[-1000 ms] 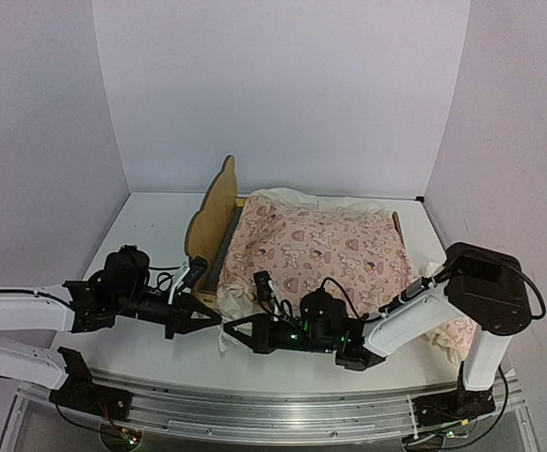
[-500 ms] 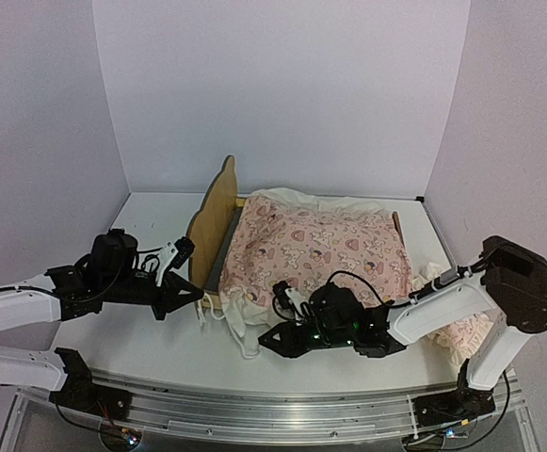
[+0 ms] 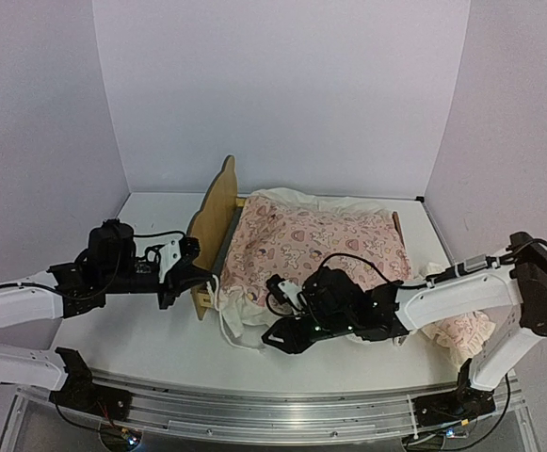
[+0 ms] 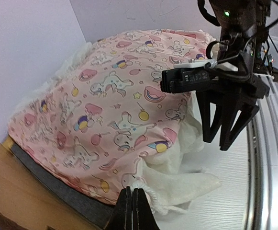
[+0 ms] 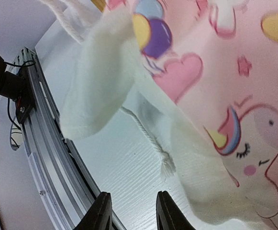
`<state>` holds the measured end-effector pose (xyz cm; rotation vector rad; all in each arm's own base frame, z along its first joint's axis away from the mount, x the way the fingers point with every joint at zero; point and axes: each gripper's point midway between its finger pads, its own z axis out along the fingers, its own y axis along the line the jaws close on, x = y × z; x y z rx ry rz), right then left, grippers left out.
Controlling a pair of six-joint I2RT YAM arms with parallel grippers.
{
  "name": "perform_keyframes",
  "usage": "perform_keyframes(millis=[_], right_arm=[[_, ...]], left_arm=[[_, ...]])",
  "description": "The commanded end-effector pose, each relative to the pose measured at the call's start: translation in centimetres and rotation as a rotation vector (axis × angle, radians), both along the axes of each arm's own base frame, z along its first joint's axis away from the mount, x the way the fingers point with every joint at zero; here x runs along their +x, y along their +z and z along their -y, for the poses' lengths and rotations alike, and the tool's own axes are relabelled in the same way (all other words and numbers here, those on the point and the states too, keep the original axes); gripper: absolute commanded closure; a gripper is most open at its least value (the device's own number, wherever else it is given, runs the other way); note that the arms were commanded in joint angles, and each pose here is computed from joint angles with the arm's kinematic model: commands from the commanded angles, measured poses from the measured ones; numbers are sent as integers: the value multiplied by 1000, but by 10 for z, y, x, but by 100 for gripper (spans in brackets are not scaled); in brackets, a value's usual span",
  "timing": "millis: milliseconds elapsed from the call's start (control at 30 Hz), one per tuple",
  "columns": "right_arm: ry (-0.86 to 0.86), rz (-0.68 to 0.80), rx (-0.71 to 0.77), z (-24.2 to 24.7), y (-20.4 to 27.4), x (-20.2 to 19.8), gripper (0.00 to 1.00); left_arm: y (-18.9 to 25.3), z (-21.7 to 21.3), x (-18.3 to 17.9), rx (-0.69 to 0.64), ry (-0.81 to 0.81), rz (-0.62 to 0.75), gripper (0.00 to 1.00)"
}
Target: Set up the pet bed
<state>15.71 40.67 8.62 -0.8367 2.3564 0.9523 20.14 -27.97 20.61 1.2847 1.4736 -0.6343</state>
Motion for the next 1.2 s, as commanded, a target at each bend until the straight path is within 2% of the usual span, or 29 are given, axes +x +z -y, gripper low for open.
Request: perform_keyframes(millis=[0, 267, 400, 500, 733, 833, 933, 1033, 1167], right_arm=[[48, 92, 63, -13, 51, 5, 65], [52, 117, 81, -15, 62, 6, 65], [31, 141, 84, -14, 68, 10, 63], [24, 233, 64, -21, 83, 20, 58], [-34, 448, -125, -31, 87, 63, 48], [11, 451, -220, -40, 62, 69, 46], [37, 436, -255, -53, 52, 73, 46], [-4, 447, -285, -55, 48, 83, 53], [-81, 461, -314, -43, 50, 95, 81]], left_arm=[[47, 12, 16, -30, -51, 376, 100], [28, 20, 39, 24, -15, 404, 100], [18, 21, 51, 49, 24, 361, 100], [13, 17, 58, 52, 59, 300, 100], [11, 16, 58, 36, 77, 224, 100], [8, 15, 60, 33, 88, 199, 100], [4, 13, 61, 31, 101, 167, 100], [3, 13, 62, 24, 104, 155, 100], [5, 14, 62, 13, 100, 156, 100]])
